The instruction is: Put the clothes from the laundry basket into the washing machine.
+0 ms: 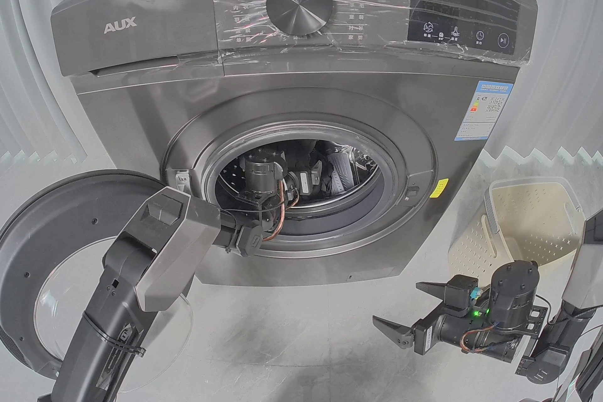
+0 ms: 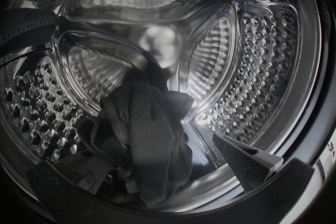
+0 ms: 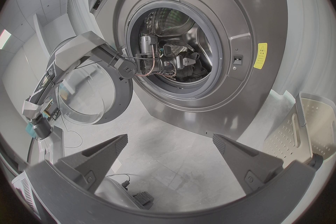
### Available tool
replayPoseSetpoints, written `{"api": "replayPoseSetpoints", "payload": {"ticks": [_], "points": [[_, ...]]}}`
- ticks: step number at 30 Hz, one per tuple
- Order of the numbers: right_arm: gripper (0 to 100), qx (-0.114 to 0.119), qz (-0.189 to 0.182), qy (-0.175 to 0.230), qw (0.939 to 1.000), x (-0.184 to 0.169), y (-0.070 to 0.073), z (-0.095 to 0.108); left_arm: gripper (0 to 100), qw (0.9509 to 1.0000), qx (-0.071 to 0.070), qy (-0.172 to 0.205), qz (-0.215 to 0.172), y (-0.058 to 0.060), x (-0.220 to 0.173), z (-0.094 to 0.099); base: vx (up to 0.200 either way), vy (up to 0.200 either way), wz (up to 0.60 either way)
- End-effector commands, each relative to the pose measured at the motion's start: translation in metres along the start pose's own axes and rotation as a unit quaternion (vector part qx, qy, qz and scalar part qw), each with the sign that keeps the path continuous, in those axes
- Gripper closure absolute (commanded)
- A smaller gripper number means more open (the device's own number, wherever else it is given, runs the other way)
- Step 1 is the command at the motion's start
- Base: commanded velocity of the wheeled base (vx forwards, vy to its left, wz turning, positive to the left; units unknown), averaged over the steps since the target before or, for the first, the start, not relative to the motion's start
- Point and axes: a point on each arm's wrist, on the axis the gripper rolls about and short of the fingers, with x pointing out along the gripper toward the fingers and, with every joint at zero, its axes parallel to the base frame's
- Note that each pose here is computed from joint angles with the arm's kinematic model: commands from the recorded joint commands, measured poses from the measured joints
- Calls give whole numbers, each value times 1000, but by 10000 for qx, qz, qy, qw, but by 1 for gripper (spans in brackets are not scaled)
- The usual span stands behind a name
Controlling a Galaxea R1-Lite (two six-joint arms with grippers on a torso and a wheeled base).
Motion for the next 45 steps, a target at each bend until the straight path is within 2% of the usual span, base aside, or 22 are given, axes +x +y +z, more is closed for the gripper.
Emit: {"api": "replayPoseSetpoints", "payload": {"ticks": [1, 6, 7, 12, 22, 25, 28, 31, 32, 34, 35, 36, 37, 39, 42, 45], "points": [[0, 1, 3, -4, 10000, 0, 0, 0, 0, 9983, 120, 568, -93, -11, -27, -9, 0, 0, 0], [0, 3, -4, -4, 10000, 0, 0, 0, 0, 9971, 161, 726, -182, -22, -45, -3, 0, 0, 0], [0, 6, -11, -5, 10000, 0, -1, 0, 0, 9966, 176, 764, -237, -28, -53, 0, 0, 0, 0], [0, 3, -4, -4, 10000, 0, 0, 0, 0, 9947, 223, 937, -352, -42, -79, 6, 0, 0, 0], [0, 8, 2, 4, 10000, 0, 0, 0, 0, 9902, 342, 1162, -696, -63, -137, 14, 0, 0, 0], [0, 8, 2, 4, 10000, 0, 0, 0, 0, 9892, 368, 1193, -768, -66, -148, 16, 0, 0, 0], [0, 11, -6, 11, 10000, -2, 0, -1, 0, 9871, 404, 1210, -964, -74, -174, 20, 0, 0, 0], [0, 19, -26, 2, 10000, -3, -1, 0, 0, 9871, 364, 1065, -1142, -81, -193, 30, 0, 0, 0], [0, 28, -46, -16, 10000, -5, -2, 0, 0, 9872, 303, 970, -1226, -84, -203, 38, 0, 0, 0], [0, 23, -74, -110, 9999, -6, -3, 4, 0, 9873, 274, 912, -1275, -85, -213, 46, 0, 0, 0], [0, 47, -180, -342, 9992, -11, -6, 11, 0, 9872, 278, 919, -1273, -79, -228, 52, 0, 0, 0], [0, 47, -180, -342, 9992, -11, -6, 11, 0, 9872, 278, 919, -1273, -79, -228, 52, 0, 0, 0], [0, 81, -424, -670, 9968, -19, -9, 21, 0, 9873, 263, 878, -1296, -73, -251, 63, 0, 0, 0], [0, 104, -564, -895, 9943, -28, -11, 29, 0, 9877, 194, 759, -1356, -67, -274, 77, 0, 0, 0], [0, 151, -694, -1096, 9914, -40, -16, 35, 0, 9886, 39, 535, -1405, -57, -302, 100, 0, 0, 0], [0, 185, -776, -1171, 9899, -50, -19, 35, 0, 9888, 51, 597, -1369, -45, -326, 107, 0, 0, 0]]}}
